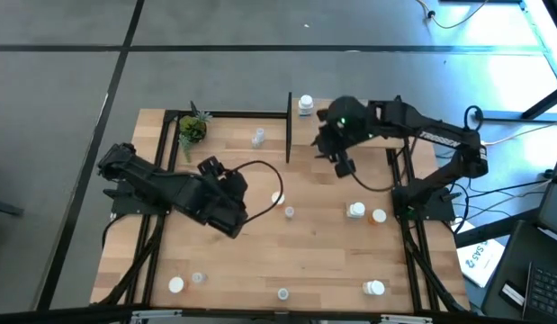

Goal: Pick and place medicine bottles onto shelf by color
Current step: Put the center green transparent pill bottle on the shelf

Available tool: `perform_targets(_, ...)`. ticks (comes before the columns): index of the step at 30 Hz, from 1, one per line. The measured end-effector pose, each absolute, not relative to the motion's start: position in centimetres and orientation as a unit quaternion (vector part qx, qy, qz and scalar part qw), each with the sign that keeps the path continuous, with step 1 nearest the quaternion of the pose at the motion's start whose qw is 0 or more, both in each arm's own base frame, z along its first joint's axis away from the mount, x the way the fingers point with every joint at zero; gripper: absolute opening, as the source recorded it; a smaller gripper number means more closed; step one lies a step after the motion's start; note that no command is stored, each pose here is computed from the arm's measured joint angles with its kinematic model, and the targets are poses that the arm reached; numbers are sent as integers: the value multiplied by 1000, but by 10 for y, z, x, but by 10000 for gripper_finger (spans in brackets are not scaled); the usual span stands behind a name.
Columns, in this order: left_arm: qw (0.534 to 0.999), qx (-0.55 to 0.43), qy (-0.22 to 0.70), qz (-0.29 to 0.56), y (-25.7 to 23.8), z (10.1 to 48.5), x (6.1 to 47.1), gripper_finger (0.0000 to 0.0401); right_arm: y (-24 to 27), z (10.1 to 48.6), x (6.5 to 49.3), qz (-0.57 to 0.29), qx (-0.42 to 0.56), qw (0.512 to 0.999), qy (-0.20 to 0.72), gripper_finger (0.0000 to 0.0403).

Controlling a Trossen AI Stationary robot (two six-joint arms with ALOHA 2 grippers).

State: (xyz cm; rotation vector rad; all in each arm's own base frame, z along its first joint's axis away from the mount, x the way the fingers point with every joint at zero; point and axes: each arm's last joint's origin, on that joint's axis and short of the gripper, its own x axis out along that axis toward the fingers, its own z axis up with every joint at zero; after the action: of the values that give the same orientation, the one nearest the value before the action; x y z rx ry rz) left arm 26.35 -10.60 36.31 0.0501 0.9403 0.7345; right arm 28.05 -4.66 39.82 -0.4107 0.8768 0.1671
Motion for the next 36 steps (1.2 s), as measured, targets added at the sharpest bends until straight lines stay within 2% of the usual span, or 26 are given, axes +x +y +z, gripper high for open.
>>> perform_targets(9, 842, 42, 439, 311, -128, 364, 253, 327, 12, 391, 273, 77, -150, 870, 463, 166)
perform_targets(17, 853, 58, 437, 280, -147, 364, 243, 327, 63, 366, 268, 70, -161, 854, 489, 166)
perform_targets(23, 860, 53, 431, 268, -158, 364, 236, 327, 80, 353, 270, 104, -159, 858, 476, 166)
perform_targets(30, 866, 43, 425, 261, -166, 363, 230, 327, 85, 347, 276, 94, -113, 877, 457, 169)
perform_targets(36, 869, 38, 422, 257, -171, 363, 227, 327, 86, 338, 279, 89, -100, 880, 456, 208)
